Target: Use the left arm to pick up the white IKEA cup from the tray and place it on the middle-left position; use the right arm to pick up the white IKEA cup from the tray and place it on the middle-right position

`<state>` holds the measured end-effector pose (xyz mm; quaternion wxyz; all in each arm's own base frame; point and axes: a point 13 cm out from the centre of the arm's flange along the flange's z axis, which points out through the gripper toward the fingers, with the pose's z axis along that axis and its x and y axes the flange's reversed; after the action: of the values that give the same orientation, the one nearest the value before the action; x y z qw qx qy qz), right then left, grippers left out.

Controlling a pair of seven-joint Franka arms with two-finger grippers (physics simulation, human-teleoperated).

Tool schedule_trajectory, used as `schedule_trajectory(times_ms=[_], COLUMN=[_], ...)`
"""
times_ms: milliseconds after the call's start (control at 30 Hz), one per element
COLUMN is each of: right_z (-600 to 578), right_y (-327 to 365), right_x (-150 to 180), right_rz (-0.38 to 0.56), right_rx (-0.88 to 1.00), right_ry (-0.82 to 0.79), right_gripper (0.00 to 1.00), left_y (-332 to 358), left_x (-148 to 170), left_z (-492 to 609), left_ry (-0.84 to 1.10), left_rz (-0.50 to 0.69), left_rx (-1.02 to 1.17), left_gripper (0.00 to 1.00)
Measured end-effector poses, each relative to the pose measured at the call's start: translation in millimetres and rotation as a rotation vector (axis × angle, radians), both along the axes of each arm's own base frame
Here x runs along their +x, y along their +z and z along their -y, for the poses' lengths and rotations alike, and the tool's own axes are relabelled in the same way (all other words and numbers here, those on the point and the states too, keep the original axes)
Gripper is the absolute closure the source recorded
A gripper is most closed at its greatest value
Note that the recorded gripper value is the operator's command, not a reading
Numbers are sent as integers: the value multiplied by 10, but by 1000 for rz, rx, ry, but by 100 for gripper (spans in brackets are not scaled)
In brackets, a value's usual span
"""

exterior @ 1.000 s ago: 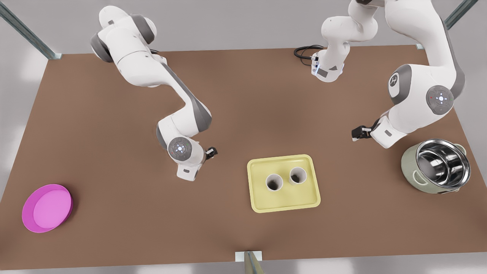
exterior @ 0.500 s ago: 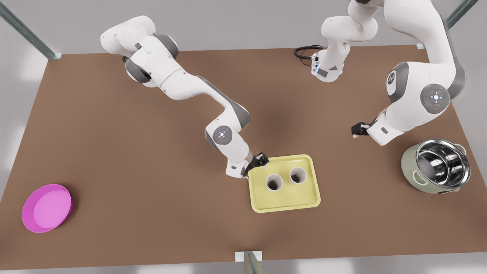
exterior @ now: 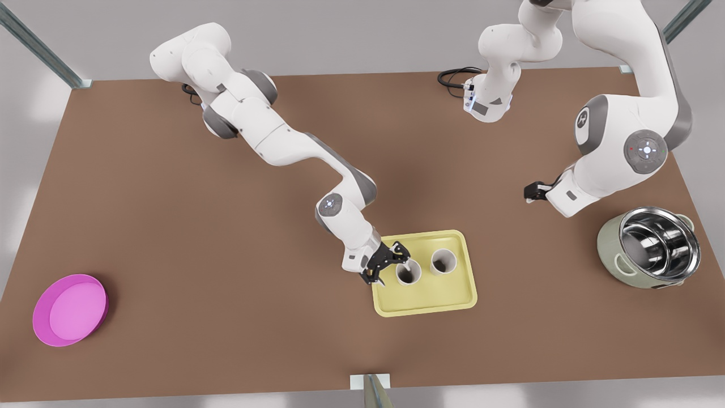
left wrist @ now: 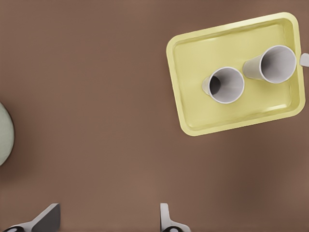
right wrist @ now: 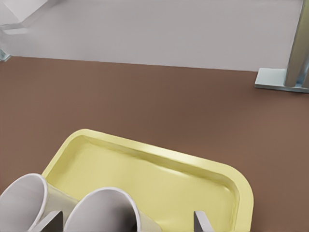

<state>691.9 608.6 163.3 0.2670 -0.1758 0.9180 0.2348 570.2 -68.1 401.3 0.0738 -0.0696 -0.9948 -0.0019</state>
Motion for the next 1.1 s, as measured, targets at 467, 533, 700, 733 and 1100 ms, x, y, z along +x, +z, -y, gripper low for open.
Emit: schedule_trajectory(times_ms=[467, 533, 700, 733, 1100], right_z=[-144, -141, -31, -6, 281], right_y=[-682, -727, -713, -696, -307], right_x=[-324, -347, -249, -220, 124], right_rz=[-3, -4, 6, 9, 67], right_rx=[-63, -70, -76, -77, -64], right_ry=[95, 105, 104, 103, 81], right_gripper=[4, 37, 76, 82, 100], left_y=[-1491, -1720, -1979, -2007, -2270], left_x=[867, 912, 1042, 1058, 1227], left_z=[1285, 1233, 1218, 1229, 1480], left_ry=[12, 57, 138, 149, 247], left_rz=[34, 26, 52, 56, 107], left_rx=[-5, -3, -11, -12, -62], left_gripper=[0, 0, 0, 0, 0])
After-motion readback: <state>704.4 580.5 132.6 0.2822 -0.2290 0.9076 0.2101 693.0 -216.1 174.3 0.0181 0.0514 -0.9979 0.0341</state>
